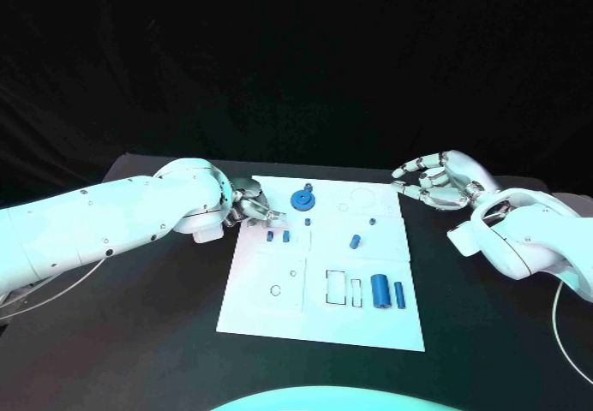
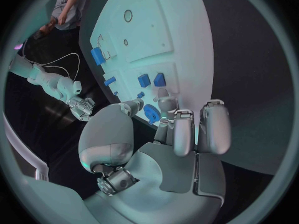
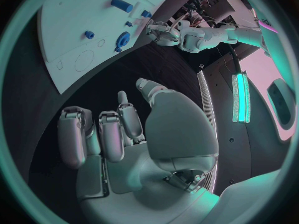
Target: Assemble the parts on the task board
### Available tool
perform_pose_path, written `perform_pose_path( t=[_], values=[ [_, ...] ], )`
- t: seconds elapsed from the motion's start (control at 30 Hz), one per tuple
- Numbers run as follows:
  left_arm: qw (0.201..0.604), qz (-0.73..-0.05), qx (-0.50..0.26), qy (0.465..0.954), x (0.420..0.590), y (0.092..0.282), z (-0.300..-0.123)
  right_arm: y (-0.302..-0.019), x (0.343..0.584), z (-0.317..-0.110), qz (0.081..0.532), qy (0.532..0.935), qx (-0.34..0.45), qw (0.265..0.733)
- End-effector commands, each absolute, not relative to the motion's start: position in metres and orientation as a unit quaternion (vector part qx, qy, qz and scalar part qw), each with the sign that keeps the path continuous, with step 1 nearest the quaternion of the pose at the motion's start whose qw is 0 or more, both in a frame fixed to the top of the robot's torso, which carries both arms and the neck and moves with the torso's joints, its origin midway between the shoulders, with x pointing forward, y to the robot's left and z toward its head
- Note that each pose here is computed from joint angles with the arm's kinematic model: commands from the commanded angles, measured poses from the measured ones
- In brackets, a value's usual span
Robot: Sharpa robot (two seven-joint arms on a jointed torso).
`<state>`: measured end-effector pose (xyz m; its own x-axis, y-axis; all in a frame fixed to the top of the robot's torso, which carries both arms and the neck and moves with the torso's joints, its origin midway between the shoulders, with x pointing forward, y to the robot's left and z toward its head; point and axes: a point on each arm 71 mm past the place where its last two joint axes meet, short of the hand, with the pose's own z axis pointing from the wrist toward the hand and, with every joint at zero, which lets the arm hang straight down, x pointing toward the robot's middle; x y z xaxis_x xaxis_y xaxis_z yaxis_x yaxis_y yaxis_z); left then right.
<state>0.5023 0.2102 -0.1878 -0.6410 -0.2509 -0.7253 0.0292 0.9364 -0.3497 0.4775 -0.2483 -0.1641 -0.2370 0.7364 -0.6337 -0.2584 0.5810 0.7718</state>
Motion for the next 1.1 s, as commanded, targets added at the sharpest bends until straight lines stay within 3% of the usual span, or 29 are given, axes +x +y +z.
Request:
perform_pose_path(
  t=[0.03,0.2,0.4,0.8,1.1],
  values=[
    [0.453,-0.253,-0.102,0.848,0.506,0.202,-0.178,-0.247,0.477,-0.164,0.425,0.664,0.175,0.590],
    [0.491,-0.332,-0.082,0.801,0.507,0.188,-0.168,-0.248,0.478,-0.164,0.425,0.663,0.175,0.591],
    [0.544,-0.396,0.015,0.739,0.500,0.165,-0.165,-0.249,0.478,-0.164,0.426,0.662,0.175,0.591],
    [0.570,-0.351,0.157,0.726,0.498,0.140,-0.187,-0.248,0.478,-0.166,0.427,0.663,0.174,0.590],
    [0.564,-0.294,0.195,0.746,0.503,0.135,-0.198,-0.248,0.478,-0.166,0.428,0.663,0.174,0.589]
  ],
)
